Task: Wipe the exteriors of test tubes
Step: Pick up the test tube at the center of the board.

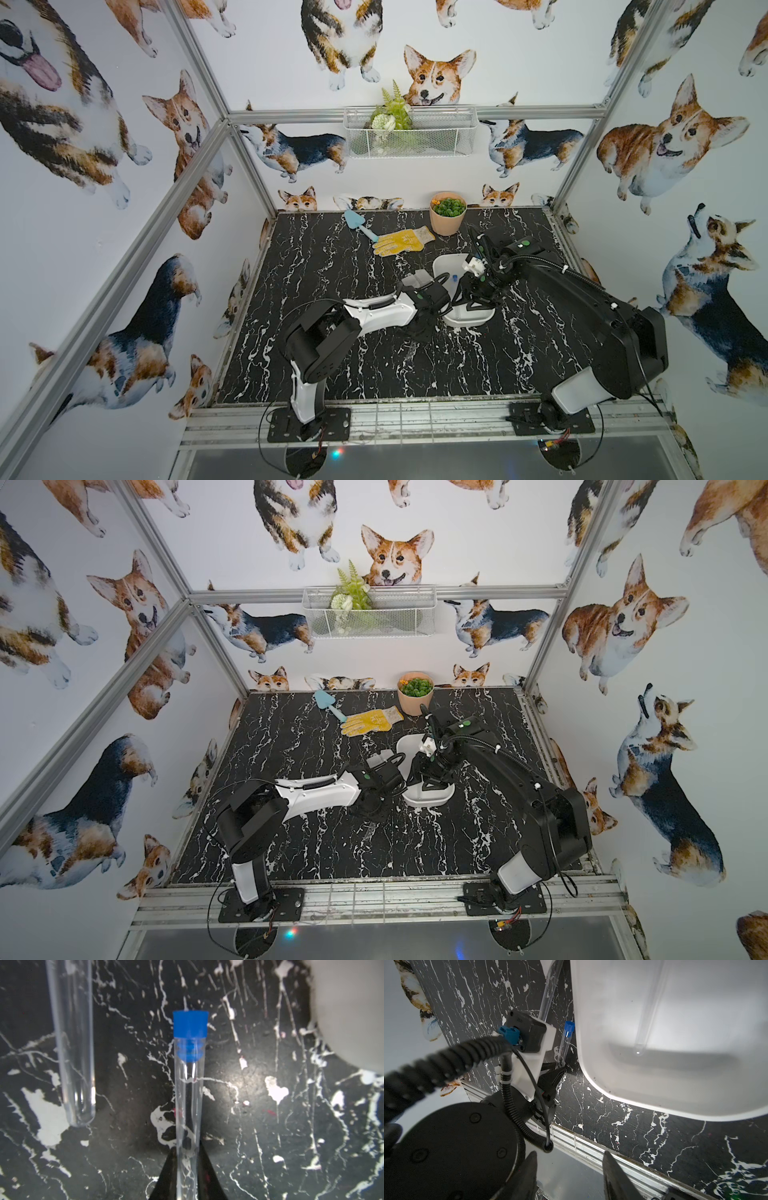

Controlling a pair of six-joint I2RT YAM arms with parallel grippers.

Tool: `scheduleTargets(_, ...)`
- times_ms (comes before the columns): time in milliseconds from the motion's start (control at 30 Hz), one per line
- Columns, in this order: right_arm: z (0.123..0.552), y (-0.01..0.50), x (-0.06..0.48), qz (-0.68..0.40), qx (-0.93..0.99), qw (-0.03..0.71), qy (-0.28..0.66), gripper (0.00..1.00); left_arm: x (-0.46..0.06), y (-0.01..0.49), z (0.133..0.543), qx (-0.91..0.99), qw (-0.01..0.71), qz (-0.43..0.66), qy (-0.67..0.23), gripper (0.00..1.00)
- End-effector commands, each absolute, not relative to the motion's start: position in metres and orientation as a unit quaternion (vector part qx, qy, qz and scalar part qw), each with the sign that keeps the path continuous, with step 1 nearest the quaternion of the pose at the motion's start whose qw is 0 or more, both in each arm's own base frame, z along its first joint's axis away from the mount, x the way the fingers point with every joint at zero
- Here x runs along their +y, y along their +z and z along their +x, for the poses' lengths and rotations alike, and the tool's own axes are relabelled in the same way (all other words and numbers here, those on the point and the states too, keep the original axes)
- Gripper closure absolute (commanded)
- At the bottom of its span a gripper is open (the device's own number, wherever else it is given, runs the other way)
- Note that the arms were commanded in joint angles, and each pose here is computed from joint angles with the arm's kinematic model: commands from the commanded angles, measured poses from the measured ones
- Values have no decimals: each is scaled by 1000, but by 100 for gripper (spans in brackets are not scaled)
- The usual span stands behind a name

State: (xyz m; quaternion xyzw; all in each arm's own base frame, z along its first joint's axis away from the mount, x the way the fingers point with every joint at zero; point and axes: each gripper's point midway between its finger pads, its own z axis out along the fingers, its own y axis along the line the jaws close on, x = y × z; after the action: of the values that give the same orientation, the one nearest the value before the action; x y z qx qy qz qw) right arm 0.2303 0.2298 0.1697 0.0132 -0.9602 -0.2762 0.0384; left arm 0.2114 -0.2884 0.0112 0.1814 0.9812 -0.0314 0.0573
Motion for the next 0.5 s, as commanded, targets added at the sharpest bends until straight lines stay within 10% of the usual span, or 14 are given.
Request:
scheduleTargets(0, 236, 175, 235, 22, -956, 33, -292, 48, -289, 14, 216, 981, 71, 178, -34, 88)
scheduleTargets(467, 273, 203, 232, -50, -925, -13, -376, 47, -290, 79, 235, 979, 103, 167, -59, 88)
